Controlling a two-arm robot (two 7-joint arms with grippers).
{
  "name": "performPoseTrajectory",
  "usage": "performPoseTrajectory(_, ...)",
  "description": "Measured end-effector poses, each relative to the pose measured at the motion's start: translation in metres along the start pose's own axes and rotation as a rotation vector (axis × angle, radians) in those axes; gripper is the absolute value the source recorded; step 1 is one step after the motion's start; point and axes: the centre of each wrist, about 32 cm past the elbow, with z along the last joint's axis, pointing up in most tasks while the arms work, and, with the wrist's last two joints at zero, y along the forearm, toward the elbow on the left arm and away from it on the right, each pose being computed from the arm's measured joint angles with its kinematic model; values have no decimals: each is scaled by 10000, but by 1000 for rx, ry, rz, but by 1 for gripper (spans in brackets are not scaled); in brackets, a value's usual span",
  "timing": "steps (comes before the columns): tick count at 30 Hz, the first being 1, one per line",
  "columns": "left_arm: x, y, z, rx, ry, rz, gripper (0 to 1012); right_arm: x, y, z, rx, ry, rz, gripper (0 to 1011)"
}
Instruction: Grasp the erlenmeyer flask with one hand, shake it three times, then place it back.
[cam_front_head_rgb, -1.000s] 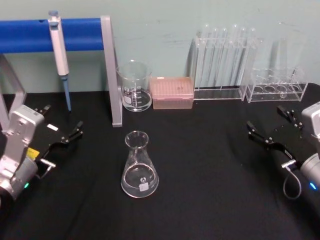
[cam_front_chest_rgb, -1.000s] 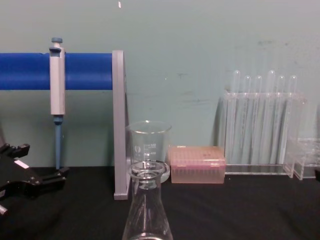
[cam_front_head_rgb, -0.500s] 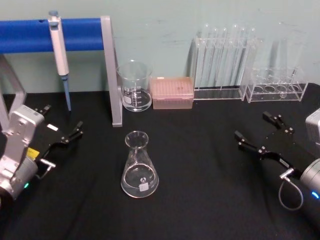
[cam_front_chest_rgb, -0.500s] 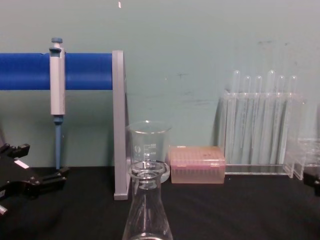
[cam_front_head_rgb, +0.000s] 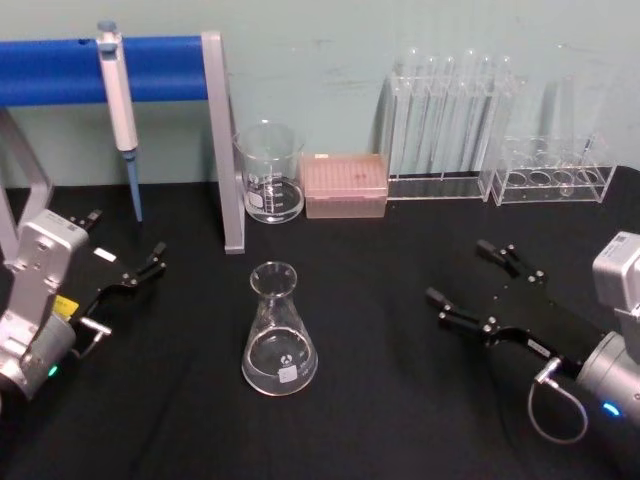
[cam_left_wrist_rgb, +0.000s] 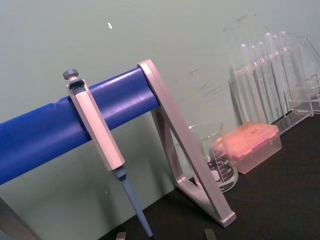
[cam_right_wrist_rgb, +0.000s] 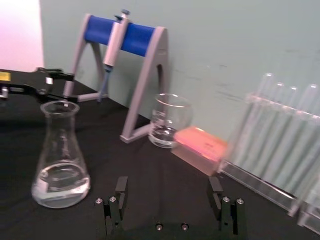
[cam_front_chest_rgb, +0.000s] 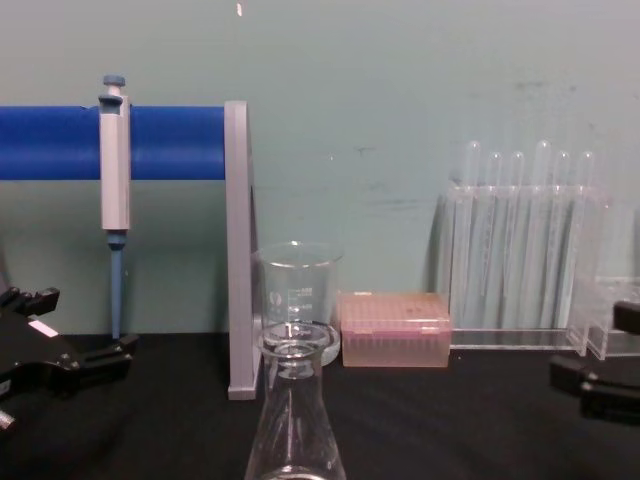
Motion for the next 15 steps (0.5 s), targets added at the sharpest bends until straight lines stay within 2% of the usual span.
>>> performPoseTrajectory(15, 0, 0, 0, 0, 0, 0, 1001, -101, 137, -2, 41, 21, 132, 1000)
